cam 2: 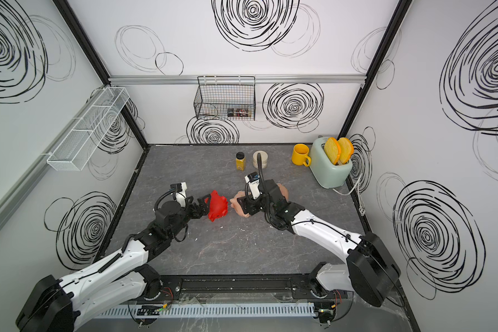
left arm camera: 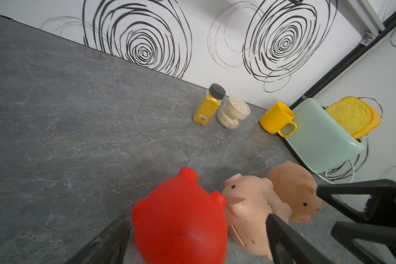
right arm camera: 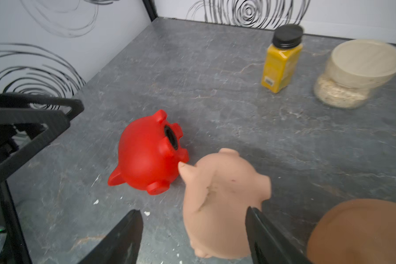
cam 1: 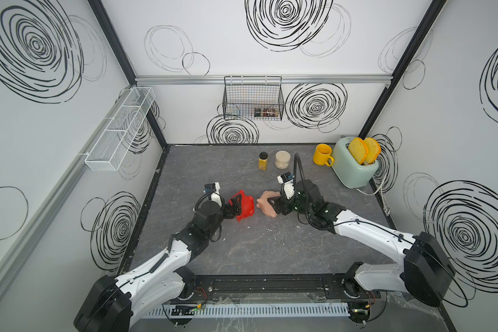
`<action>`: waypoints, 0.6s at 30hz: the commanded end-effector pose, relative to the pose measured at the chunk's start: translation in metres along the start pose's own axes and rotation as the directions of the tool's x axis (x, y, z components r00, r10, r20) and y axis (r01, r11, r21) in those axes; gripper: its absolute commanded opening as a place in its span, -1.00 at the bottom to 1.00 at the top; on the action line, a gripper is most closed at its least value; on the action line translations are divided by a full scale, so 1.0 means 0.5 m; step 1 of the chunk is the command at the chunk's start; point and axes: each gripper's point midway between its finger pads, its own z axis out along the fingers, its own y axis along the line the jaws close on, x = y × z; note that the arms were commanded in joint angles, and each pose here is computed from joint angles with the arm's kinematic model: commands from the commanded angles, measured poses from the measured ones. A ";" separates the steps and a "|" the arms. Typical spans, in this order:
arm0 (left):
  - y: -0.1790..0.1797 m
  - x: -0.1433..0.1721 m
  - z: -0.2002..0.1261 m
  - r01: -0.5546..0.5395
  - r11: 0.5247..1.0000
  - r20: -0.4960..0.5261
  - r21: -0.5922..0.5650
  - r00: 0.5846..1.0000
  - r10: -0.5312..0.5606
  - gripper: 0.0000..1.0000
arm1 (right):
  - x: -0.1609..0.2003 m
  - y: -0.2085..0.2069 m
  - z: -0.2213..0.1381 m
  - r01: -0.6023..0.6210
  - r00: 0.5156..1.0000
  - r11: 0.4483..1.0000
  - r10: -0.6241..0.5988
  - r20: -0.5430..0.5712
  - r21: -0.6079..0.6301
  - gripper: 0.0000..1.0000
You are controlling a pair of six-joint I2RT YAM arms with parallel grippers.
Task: Open piggy banks
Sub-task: Move the piggy bank to the center of the board.
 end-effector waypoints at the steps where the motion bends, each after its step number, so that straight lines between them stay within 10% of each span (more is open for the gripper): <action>1: -0.022 0.031 -0.020 0.056 0.994 -0.057 0.089 0.997 -0.051 0.92 | 0.024 0.016 -0.002 0.018 0.996 0.999 -0.016 -0.086 0.028 0.36; 18: 0.094 0.088 -0.059 0.243 0.970 -0.118 0.021 0.964 -0.239 0.92 | 0.113 0.061 0.125 -0.047 0.930 0.993 0.085 -0.357 0.112 0.03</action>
